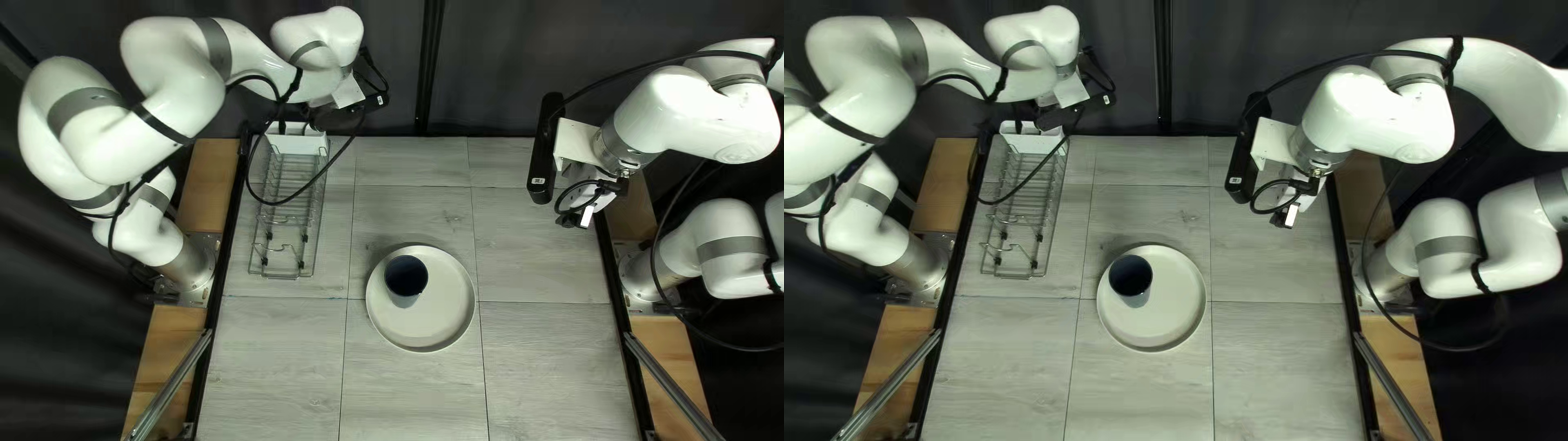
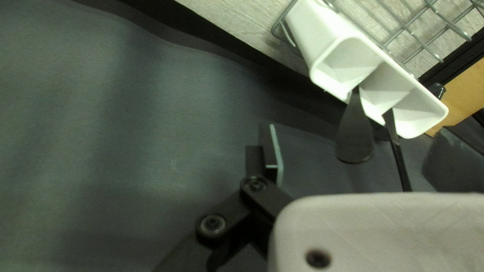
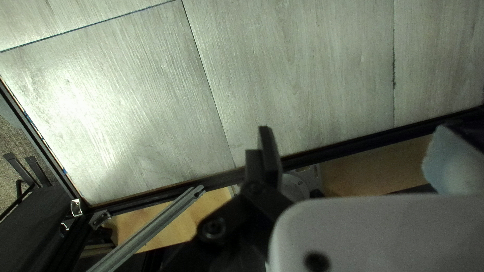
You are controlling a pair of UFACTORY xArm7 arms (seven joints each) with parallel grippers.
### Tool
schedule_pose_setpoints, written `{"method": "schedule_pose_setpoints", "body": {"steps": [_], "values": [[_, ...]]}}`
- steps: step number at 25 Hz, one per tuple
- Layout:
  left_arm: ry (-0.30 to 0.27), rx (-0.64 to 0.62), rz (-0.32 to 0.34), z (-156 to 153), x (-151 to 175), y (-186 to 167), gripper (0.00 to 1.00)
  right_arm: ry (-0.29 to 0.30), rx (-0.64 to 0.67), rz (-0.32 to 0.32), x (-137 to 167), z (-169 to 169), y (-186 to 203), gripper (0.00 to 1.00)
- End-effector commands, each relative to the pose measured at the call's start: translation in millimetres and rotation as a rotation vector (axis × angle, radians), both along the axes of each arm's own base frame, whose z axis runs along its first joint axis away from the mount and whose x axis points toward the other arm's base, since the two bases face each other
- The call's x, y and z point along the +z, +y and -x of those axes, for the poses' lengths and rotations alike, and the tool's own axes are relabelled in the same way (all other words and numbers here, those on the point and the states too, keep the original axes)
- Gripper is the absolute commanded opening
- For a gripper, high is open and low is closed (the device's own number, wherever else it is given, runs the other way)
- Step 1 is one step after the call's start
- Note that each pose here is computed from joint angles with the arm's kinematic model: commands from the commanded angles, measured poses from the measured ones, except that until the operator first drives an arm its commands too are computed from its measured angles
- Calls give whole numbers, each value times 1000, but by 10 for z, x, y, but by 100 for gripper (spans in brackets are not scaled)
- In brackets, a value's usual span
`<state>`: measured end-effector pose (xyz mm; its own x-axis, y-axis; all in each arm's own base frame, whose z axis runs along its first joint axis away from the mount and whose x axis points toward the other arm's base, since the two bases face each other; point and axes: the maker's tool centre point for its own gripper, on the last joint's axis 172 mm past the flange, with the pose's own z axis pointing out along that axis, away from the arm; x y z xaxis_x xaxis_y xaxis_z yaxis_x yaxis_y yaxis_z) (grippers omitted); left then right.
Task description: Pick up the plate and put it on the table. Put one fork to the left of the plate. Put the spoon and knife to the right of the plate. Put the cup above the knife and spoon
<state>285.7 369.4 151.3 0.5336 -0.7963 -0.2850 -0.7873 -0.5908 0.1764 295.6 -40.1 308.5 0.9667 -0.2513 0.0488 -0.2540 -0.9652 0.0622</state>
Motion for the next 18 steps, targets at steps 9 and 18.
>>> {"method": "schedule_pose_setpoints", "body": {"steps": [9, 18], "values": [[-11, 18, -12, -111, 421, -305, 0, 0, 0, 0, 0, 0, 0, 100], [-43, 44, -105, -281, 1328, -1072, 0, 0, 0, 0, 0, 0, 0, 100]]}}
